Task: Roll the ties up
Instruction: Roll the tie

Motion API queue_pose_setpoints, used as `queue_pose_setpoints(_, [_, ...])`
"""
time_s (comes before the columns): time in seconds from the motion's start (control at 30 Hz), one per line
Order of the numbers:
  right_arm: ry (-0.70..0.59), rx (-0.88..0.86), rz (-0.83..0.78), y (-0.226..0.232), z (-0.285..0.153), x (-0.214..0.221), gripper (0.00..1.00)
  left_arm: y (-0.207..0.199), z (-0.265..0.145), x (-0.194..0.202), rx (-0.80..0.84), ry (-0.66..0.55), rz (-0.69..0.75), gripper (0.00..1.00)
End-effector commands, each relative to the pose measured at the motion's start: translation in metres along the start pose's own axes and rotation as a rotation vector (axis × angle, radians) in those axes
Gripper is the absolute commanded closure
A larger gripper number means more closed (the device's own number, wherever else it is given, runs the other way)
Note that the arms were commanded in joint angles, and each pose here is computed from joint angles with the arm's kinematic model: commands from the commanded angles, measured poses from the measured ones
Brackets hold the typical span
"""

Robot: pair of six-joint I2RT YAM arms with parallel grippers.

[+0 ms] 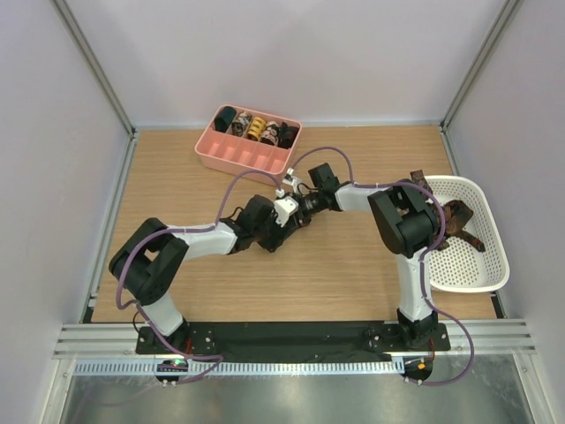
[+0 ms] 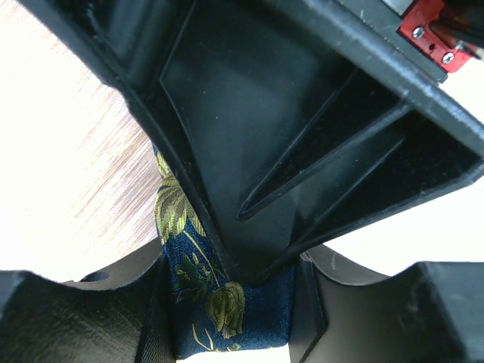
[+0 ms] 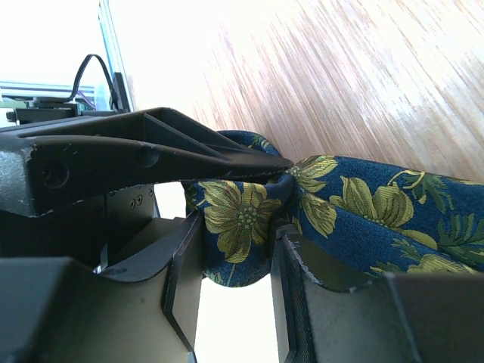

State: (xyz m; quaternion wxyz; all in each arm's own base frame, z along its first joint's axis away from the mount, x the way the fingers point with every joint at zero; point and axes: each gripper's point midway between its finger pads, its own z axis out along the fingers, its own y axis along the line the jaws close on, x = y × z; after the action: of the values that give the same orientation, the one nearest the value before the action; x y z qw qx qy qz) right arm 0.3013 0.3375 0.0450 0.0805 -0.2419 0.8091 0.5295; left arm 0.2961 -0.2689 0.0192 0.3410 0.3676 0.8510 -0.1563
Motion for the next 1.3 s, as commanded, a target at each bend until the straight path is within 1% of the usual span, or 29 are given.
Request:
queue_pose_setpoints(0.0, [-0.004, 0.083, 0.019, -0.016, 0.006, 0.009, 0.79, -0.007, 0.004, 0.017, 0.042, 0.069, -0.036, 0.61])
queue_pose_setpoints(0.07, [-0.021, 0.086, 0.044, -0.021, 0.002, 0.010, 0.73, -0.008, 0.005, 0.019, 0.047, 0.078, -0.037, 0.61])
queue_pose_setpoints(0.13, [-0.045, 0.105, 0.054, -0.027, -0.002, 0.006, 0.70, -0.008, 0.007, 0.019, 0.050, 0.081, -0.038, 0.61])
queue_pose_setpoints(0.17, [-0.044, 0.113, 0.058, -0.029, -0.002, 0.008, 0.68, -0.009, 0.006, 0.024, 0.052, 0.104, -0.040, 0.61])
queue_pose_setpoints(0.2, [-0.044, 0.125, 0.063, -0.032, -0.003, 0.009, 0.61, -0.010, 0.006, 0.023, 0.058, 0.105, -0.041, 0.62])
queue_pose_setpoints(0.23, [-0.045, 0.134, 0.068, -0.035, -0.003, 0.009, 0.56, -0.011, 0.006, 0.025, 0.056, 0.112, -0.067, 0.62])
queue_pose_setpoints(0.3, [-0.050, 0.150, 0.067, -0.037, -0.004, 0.010, 0.50, -0.012, 0.006, 0.026, 0.059, 0.118, -0.070, 0.63])
queue_pose_setpoints(0.47, [-0.100, 0.190, 0.078, -0.037, -0.016, -0.001, 0.49, -0.014, 0.010, 0.030, 0.073, 0.142, -0.080, 0.65])
queue_pose_setpoints(0.57, [-0.128, 0.204, 0.095, -0.037, -0.023, -0.007, 0.45, -0.015, 0.012, 0.032, 0.082, 0.158, -0.080, 0.67])
queue_pose_setpoints(0.7, [-0.159, 0.209, 0.115, -0.032, -0.031, -0.014, 0.45, -0.018, 0.015, 0.035, 0.097, 0.189, -0.084, 0.68])
queue_pose_setpoints(0.73, [-0.177, 0.192, 0.104, -0.029, -0.032, -0.019, 0.45, -0.019, 0.015, 0.038, 0.103, 0.204, -0.084, 0.69])
queue_pose_setpoints(0.87, [-0.240, 0.134, 0.144, -0.021, -0.043, -0.033, 0.44, -0.020, 0.019, 0.040, 0.104, 0.232, -0.090, 0.70])
queue_pose_setpoints(0.97, [-0.268, 0.115, 0.153, -0.019, -0.049, -0.037, 0.42, -0.022, 0.021, 0.044, 0.106, 0.252, -0.089, 0.70])
queue_pose_setpoints(1.13, [-0.321, 0.100, 0.197, -0.022, -0.063, -0.047, 0.42, -0.023, 0.024, 0.049, 0.099, 0.278, -0.090, 0.71])
queue_pose_setpoints(1.27, [-0.368, 0.087, 0.197, -0.019, -0.076, -0.059, 0.44, -0.024, 0.026, 0.050, 0.100, 0.286, -0.090, 0.71])
